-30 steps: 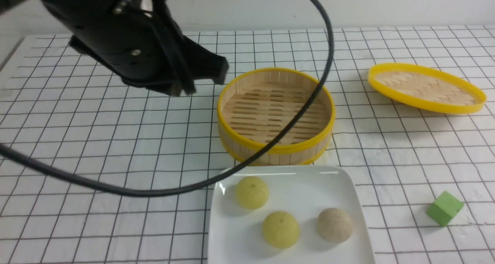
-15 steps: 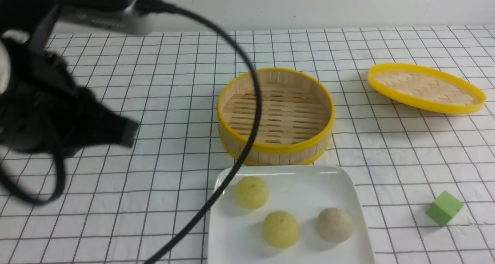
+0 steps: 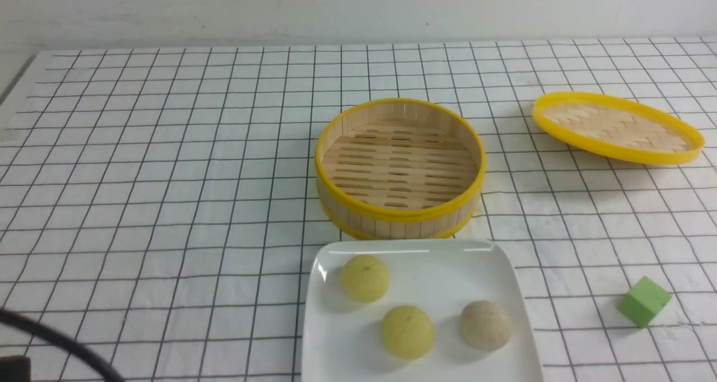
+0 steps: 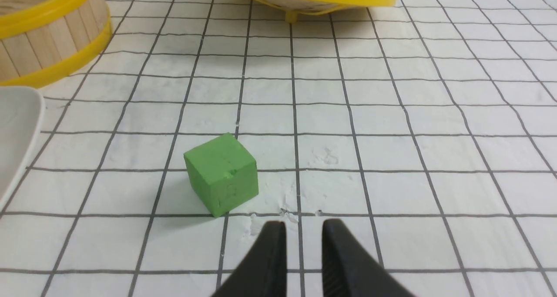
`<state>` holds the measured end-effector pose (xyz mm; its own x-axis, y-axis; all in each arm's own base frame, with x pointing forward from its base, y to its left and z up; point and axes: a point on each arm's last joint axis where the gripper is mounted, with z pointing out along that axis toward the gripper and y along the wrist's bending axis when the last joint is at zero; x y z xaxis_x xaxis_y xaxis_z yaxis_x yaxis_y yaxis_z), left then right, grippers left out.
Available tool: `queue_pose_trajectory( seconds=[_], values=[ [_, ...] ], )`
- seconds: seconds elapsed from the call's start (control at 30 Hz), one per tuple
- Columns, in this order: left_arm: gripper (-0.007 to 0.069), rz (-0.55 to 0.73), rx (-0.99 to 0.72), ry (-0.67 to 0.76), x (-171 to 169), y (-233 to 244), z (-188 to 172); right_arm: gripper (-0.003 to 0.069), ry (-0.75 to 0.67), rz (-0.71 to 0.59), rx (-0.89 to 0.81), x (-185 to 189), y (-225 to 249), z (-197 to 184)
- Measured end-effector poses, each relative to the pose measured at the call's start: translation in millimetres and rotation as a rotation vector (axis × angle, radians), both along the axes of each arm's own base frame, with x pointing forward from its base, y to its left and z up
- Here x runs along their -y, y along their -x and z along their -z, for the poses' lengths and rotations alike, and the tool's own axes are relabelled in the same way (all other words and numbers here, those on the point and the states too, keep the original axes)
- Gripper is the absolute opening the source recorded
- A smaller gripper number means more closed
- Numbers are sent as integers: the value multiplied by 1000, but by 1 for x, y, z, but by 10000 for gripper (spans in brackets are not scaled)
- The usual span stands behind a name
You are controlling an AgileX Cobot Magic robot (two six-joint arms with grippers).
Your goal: Put the steamed buns into the plate on the white-black tablecloth.
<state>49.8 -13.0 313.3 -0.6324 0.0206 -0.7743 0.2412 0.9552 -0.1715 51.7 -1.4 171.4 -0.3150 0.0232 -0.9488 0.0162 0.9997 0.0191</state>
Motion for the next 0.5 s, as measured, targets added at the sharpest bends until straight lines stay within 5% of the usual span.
queue_pose_trajectory(
  seconds=[0.33, 0.5],
  values=[
    [20, 54, 247, 414, 24, -12, 31, 163, -2, 1, 0, 0, 0, 0],
    [23, 72, 286, 439, 27, -14, 34, 169, -2, 1, 0, 0, 0, 0]
  ],
)
